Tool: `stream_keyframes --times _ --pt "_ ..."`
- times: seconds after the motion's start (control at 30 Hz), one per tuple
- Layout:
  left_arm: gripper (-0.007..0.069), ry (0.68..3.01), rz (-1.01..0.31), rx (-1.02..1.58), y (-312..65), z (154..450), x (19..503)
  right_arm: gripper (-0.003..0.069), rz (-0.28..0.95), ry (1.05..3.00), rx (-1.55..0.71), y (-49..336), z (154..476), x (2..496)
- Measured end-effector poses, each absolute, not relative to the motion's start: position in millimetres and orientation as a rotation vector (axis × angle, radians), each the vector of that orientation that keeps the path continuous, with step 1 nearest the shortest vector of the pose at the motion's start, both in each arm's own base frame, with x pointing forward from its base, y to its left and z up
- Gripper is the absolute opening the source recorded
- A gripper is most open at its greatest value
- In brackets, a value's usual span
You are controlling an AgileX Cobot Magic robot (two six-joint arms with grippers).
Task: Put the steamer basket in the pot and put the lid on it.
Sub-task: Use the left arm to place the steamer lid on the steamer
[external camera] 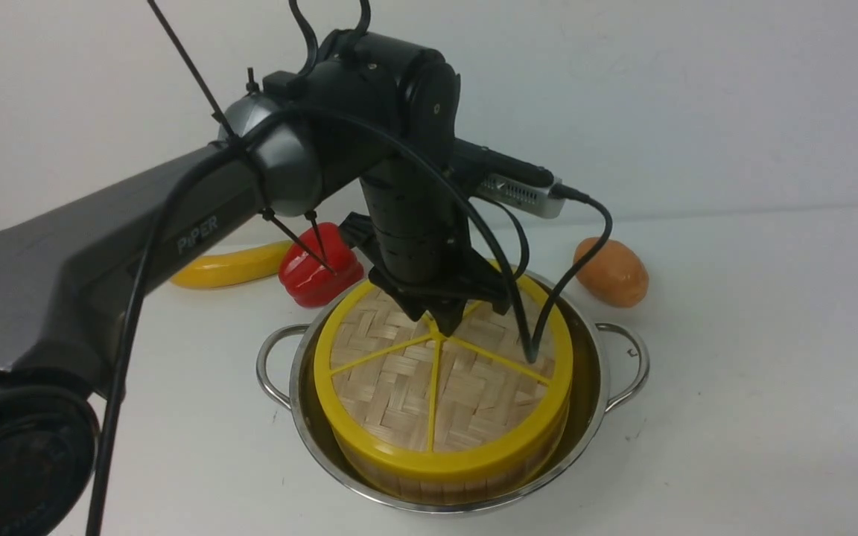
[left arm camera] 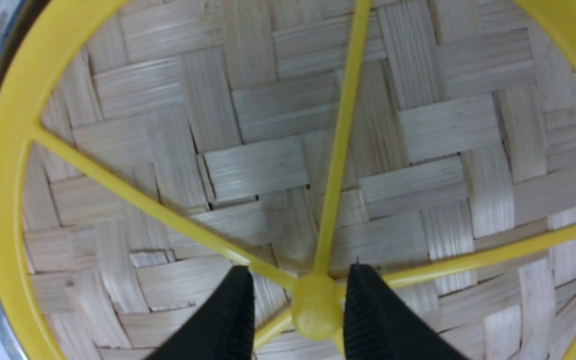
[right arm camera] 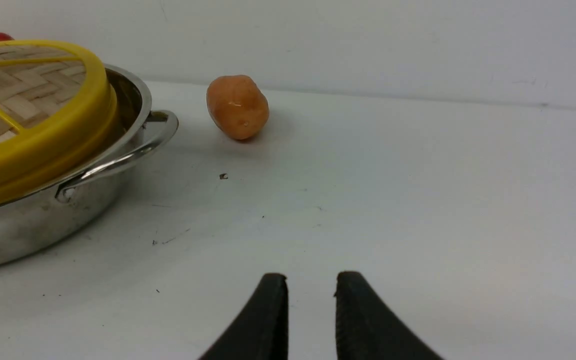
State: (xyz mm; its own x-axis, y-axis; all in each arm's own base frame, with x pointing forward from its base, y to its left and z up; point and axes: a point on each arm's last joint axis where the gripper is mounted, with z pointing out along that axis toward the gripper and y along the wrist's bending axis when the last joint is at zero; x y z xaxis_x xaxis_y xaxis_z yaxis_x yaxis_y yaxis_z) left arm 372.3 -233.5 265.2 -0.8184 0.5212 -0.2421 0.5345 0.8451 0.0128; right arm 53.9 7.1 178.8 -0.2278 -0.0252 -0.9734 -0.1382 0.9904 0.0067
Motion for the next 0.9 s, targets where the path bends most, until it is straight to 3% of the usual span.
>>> stream_keyframes --times 0.27,0.9 --pt "0.0144 2.791 -0.099 0.807 -234.5 265.2 371.7 0.0141 0.106 1.799 -0.121 7.2 178.8 53.9" --pt "0.0143 2.789 -0.09 0.808 -234.0 265.2 372.0 0.0162 0.12 1.798 -0.139 8.3 178.8 53.8"
